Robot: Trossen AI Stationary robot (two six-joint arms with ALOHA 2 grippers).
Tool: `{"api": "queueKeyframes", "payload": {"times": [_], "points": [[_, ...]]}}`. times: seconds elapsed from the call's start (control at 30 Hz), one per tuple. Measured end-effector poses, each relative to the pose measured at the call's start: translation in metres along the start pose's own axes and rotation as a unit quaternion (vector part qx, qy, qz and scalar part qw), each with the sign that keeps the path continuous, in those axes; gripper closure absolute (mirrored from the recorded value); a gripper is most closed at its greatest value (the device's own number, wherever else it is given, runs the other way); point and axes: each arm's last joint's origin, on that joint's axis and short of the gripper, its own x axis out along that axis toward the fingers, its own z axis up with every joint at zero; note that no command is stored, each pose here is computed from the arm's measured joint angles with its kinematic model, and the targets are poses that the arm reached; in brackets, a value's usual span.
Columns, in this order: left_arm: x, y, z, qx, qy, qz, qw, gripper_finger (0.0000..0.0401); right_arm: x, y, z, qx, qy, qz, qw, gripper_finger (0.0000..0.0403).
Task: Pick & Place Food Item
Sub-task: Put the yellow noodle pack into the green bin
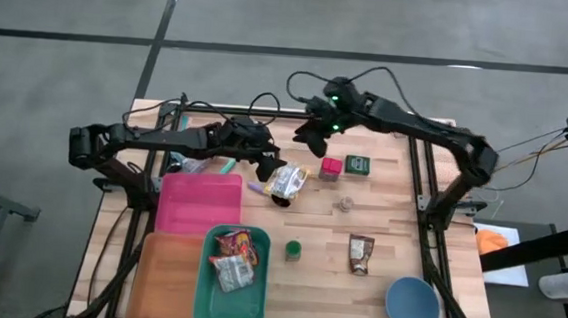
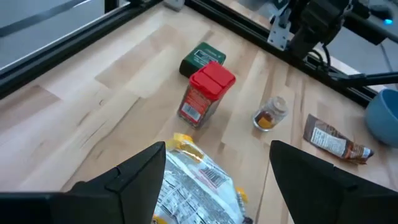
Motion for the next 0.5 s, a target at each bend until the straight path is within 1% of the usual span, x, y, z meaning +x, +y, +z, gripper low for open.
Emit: {"api": "queueKeyframes", "payload": {"times": [0.07, 0.13, 0.27, 0.33, 0.47, 0.5], "points": [[-0.002, -0.002, 0.001, 0.0, -0.003, -0.003, 1.0, 0.0112, -0.016, 0.017, 0.002, -0.03, -0.035, 0.012, 0.999, 0.0261], [-0.003, -0.003, 0.001, -0.001, -0.004, -0.004, 1.0, 0.0112, -0.029, 0.033, -0.003, -0.057, -0.069, 0.027, 0.996, 0.0261], [-0.003, -0.003, 0.001, -0.002, -0.005, -0.005, 1.0, 0.0112, -0.05, 0.058, -0.025, -0.1, -0.131, 0.05, 0.985, 0.0261], [-0.003, -0.003, 0.001, -0.003, -0.004, -0.005, 1.0, 0.0112, -0.061, 0.068, -0.041, -0.11, -0.164, 0.037, 0.98, 0.0261], [-0.003, -0.004, 0.0, -0.004, 0.001, -0.005, 1.0, 0.0112, -0.078, 0.078, -0.081, -0.101, -0.21, -0.03, 0.972, 0.0261], [-0.003, -0.005, 0.0, -0.005, 0.001, -0.006, 1.0, 0.0112, -0.082, 0.08, -0.091, -0.097, -0.219, -0.038, 0.97, 0.0261]]}}
